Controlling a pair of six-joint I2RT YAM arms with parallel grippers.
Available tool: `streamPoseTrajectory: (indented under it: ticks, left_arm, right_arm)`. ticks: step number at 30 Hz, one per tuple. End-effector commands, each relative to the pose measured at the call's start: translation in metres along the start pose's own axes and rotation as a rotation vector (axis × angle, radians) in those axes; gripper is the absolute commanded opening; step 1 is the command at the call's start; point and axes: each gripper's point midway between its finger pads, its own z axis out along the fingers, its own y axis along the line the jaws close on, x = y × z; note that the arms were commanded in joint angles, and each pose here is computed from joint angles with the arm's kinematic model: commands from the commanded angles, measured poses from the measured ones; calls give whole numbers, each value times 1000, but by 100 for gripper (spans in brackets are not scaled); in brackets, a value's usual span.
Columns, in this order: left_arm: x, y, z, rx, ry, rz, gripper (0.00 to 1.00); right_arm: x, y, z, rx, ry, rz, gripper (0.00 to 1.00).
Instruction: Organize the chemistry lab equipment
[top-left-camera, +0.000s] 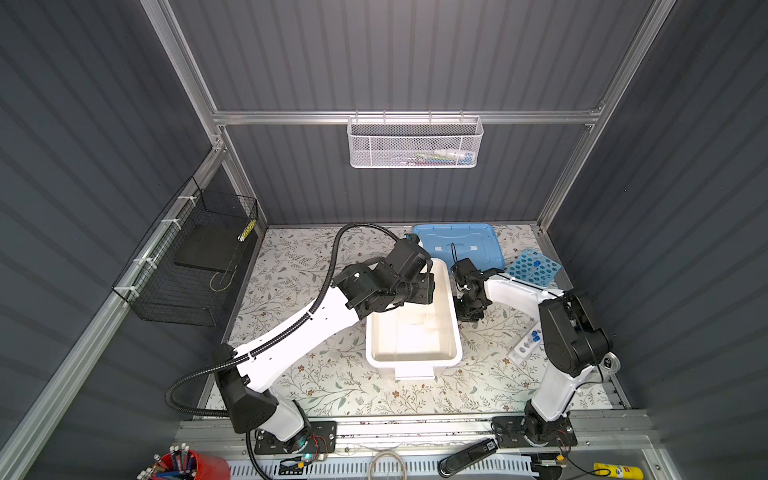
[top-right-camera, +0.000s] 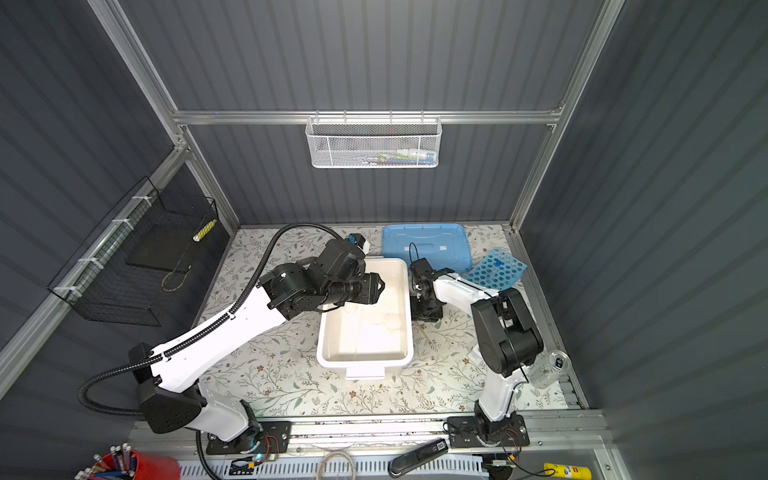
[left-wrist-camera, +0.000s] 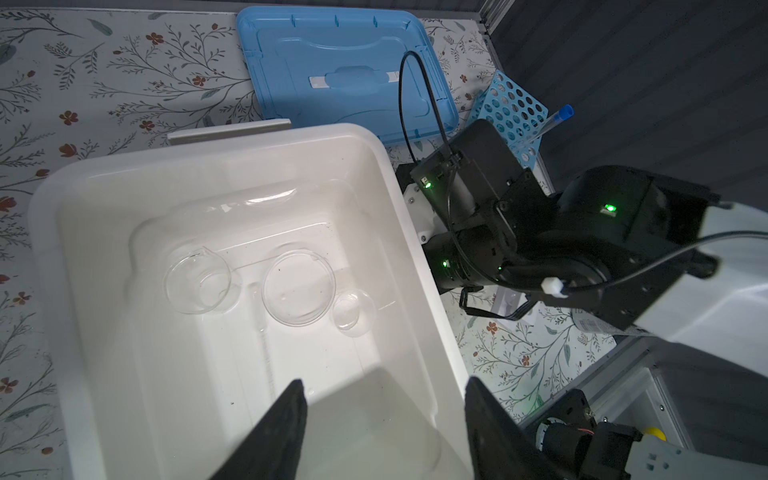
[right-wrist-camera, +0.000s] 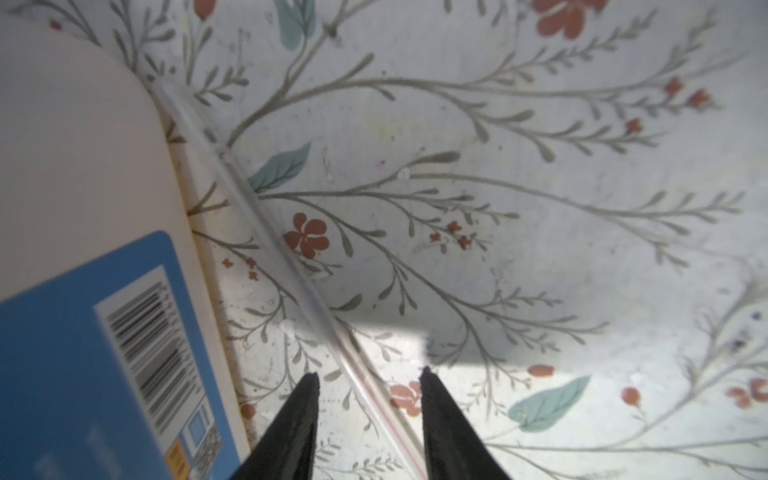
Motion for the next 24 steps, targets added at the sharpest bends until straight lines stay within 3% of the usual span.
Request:
streamPoseTrajectory:
  ticks: [1,8,17,24]
  left_arm:
    - [3,5,-9,-10,-1,36,62]
    - [5,3,-11,5,6,42,63]
    - [13,-15,6,87,57,55,62]
    - [19,-25,15,138,92,85,62]
  right_arm:
    - [10,0,6,28,46,-4,43]
    - [19,-5,24,76,72,20,40]
    - [51,-49,26,298,140,172,24]
    - [88,-51,30,241,185,278,18]
